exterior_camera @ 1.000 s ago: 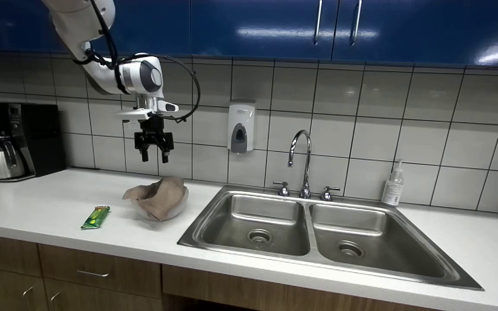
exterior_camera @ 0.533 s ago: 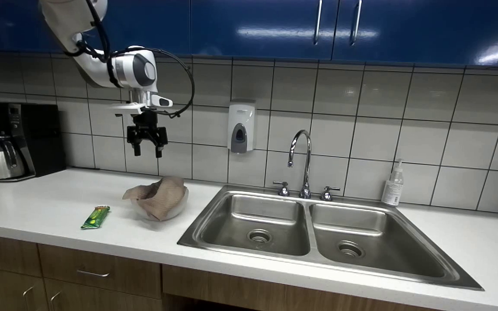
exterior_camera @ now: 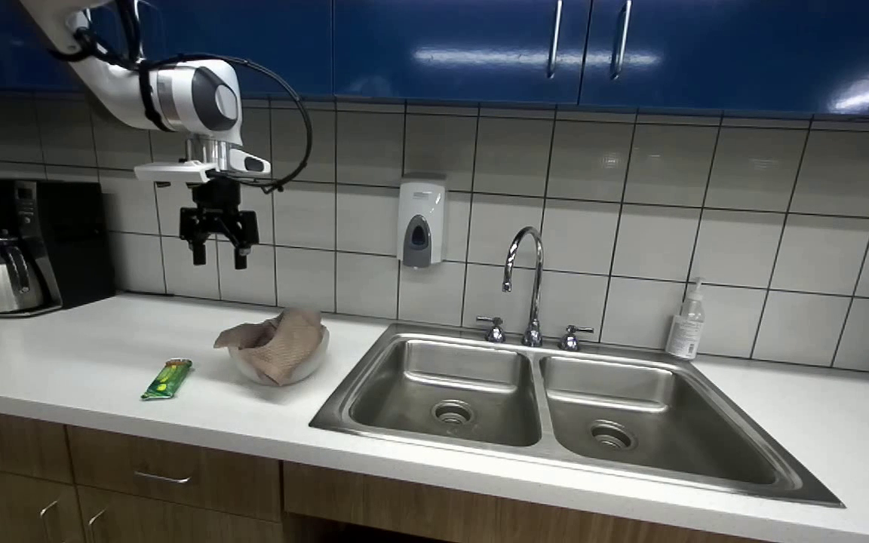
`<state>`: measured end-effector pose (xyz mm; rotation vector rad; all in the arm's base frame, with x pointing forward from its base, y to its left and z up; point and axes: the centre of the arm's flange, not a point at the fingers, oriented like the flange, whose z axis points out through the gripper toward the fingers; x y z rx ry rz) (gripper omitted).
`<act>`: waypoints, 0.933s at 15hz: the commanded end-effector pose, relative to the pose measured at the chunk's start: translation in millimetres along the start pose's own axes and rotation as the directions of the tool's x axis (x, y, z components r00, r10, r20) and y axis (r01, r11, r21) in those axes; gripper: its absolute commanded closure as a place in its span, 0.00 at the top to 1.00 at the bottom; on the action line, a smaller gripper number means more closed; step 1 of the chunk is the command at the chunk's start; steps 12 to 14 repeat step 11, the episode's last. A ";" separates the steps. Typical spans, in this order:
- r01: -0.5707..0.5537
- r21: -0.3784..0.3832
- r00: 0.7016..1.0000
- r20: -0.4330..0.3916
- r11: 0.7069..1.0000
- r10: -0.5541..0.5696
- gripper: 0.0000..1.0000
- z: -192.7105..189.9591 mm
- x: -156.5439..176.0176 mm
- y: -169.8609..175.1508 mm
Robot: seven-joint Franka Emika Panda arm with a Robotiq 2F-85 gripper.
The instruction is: Put the towel into the bowl
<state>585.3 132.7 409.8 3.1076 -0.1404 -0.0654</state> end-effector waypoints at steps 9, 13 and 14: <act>0.214 0.033 0.971 -0.117 0.976 -0.209 1.00 -75.0 -168.8 1.3; 0.188 0.016 0.978 -0.094 0.982 -0.186 1.00 -69.8 -139.3 -9.0; 0.188 0.016 0.978 -0.094 0.982 -0.186 1.00 -69.8 -139.3 -9.0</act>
